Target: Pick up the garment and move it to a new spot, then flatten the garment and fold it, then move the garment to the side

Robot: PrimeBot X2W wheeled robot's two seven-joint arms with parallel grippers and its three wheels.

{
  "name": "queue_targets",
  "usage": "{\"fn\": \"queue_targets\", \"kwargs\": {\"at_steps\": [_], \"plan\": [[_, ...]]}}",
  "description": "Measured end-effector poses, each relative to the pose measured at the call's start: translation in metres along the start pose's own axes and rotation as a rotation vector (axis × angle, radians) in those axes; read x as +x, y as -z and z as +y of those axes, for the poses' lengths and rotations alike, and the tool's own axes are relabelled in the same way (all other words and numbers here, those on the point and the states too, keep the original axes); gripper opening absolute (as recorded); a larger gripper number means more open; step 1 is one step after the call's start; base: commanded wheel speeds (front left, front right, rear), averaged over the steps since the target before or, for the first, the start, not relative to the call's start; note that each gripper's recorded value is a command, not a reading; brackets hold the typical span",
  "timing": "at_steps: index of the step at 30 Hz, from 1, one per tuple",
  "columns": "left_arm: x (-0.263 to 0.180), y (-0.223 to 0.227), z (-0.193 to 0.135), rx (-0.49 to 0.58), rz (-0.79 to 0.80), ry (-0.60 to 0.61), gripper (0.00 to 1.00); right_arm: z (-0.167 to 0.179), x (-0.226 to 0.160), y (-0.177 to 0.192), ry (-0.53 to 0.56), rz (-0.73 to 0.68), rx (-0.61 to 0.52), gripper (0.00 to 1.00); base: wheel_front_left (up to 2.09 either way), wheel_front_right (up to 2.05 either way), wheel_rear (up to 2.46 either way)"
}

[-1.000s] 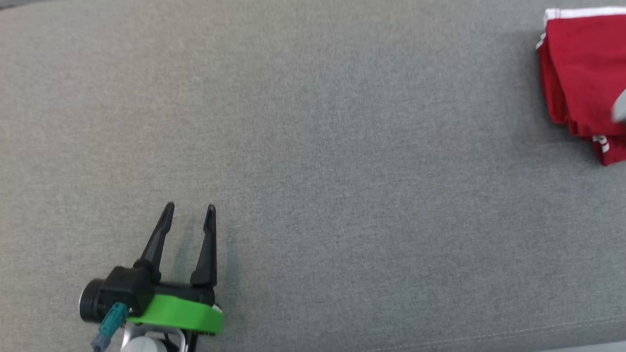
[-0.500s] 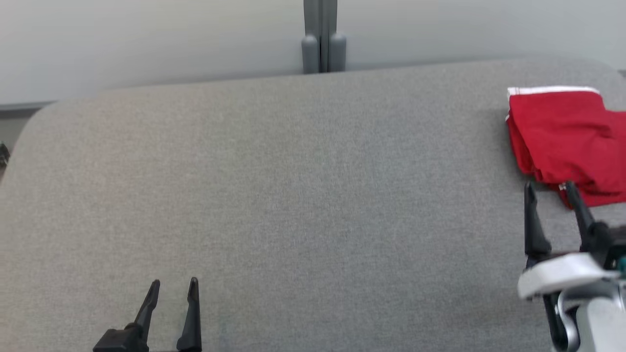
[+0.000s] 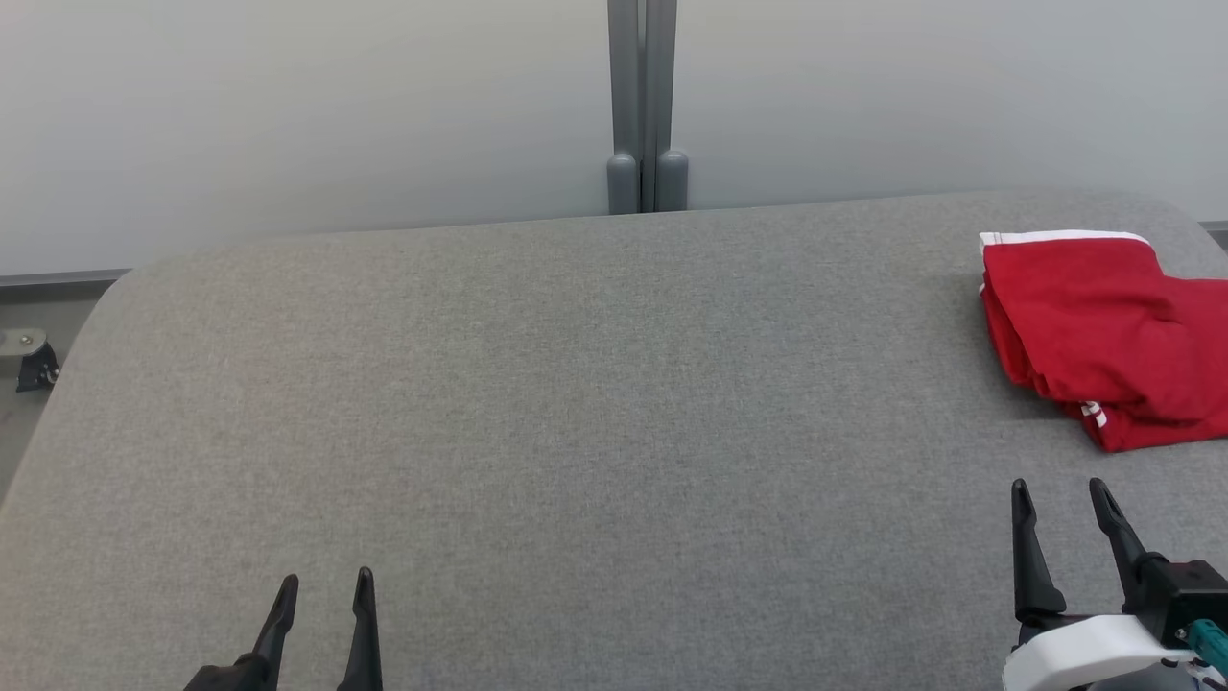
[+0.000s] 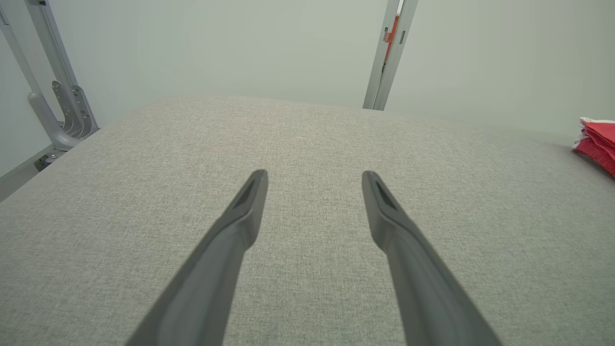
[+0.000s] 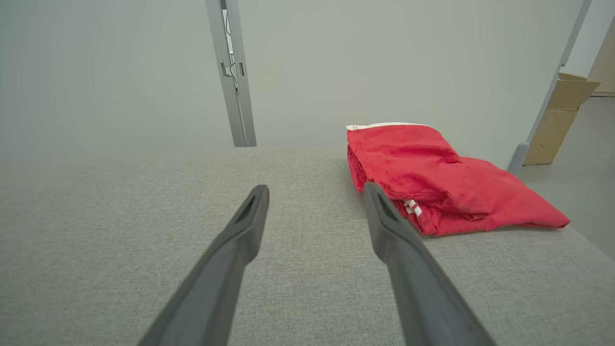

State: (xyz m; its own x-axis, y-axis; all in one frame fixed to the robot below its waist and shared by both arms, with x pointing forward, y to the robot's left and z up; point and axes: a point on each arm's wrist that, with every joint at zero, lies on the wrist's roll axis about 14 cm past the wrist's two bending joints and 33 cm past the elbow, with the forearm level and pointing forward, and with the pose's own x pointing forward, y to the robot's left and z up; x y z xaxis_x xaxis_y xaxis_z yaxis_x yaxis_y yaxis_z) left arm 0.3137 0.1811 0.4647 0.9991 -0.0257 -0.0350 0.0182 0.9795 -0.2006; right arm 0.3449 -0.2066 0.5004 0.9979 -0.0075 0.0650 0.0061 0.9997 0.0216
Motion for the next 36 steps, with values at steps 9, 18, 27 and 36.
{"fn": "queue_targets", "kwargs": {"at_steps": [9,18,27,36], "plan": [[0.004,0.002,-0.008,-0.001,0.008,0.026,1.00,0.001,-0.003,0.010,0.004,0.029,0.032,1.00,0.00,0.00,0.00],[0.000,0.012,-0.005,-0.081,0.043,0.001,0.00,-0.002,-0.007,0.027,0.034,0.097,0.112,0.00,0.00,0.00,0.00],[0.007,0.009,0.001,-0.241,0.044,-0.038,0.00,-0.005,-0.003,0.026,0.072,0.097,0.291,0.00,0.00,0.00,0.00],[0.015,0.005,0.006,-0.383,0.037,-0.064,0.00,-0.005,0.002,0.024,0.095,0.094,0.448,0.00,0.00,0.00,0.00]]}}
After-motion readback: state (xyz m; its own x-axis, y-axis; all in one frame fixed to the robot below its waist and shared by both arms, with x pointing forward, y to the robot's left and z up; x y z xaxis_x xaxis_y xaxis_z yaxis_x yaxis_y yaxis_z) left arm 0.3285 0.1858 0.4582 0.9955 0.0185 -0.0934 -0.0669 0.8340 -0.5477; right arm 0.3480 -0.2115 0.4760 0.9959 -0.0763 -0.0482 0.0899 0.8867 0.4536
